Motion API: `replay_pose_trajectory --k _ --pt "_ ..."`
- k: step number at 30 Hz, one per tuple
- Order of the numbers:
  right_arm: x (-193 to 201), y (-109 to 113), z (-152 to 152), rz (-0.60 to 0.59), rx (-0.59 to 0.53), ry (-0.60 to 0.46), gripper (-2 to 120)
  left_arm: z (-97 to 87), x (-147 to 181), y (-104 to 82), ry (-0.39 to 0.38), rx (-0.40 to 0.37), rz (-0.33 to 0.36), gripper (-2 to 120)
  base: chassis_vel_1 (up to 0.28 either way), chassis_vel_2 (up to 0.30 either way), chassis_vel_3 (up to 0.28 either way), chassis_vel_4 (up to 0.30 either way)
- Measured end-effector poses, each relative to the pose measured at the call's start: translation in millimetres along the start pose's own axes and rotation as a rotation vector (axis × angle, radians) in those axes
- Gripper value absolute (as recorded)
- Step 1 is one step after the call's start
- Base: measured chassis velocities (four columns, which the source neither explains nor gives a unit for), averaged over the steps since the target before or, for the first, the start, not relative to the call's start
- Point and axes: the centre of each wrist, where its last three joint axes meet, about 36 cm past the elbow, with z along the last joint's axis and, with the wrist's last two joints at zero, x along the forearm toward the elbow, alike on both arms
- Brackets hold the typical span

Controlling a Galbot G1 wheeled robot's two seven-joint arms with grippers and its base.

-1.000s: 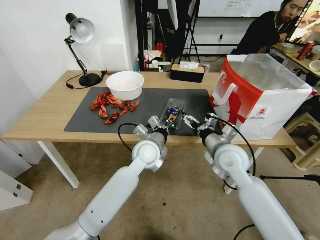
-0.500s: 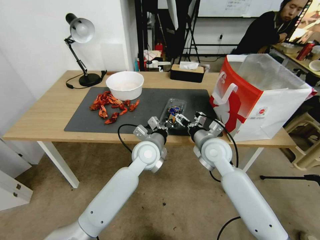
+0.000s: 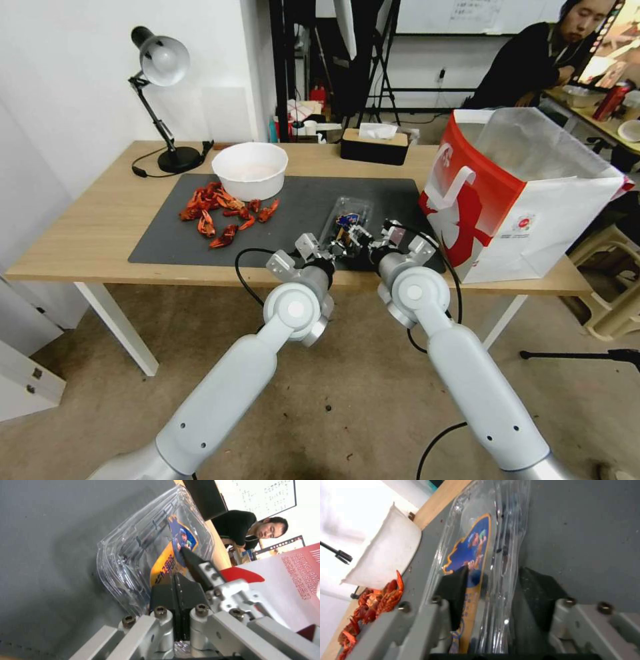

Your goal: Close the takeout container lid, then place the container into the takeout bag.

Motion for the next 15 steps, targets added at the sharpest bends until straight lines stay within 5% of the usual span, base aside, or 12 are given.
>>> replay_pose_trajectory --k 10,15 --pt "-2.1 0.2 -0.1 -0.003 0.007 -0.003 2 0.5 0.3 -0.1 -0.010 -0.010 0.001 0 0.000 0.000 0.000 0.000" --pt "-1.6 -1.1 0.2 -0.001 0.014 -0.008 0 1.7 0.7 1.4 -0.031 -0.038 0.008 0 0.000 0.000 0.000 0.000"
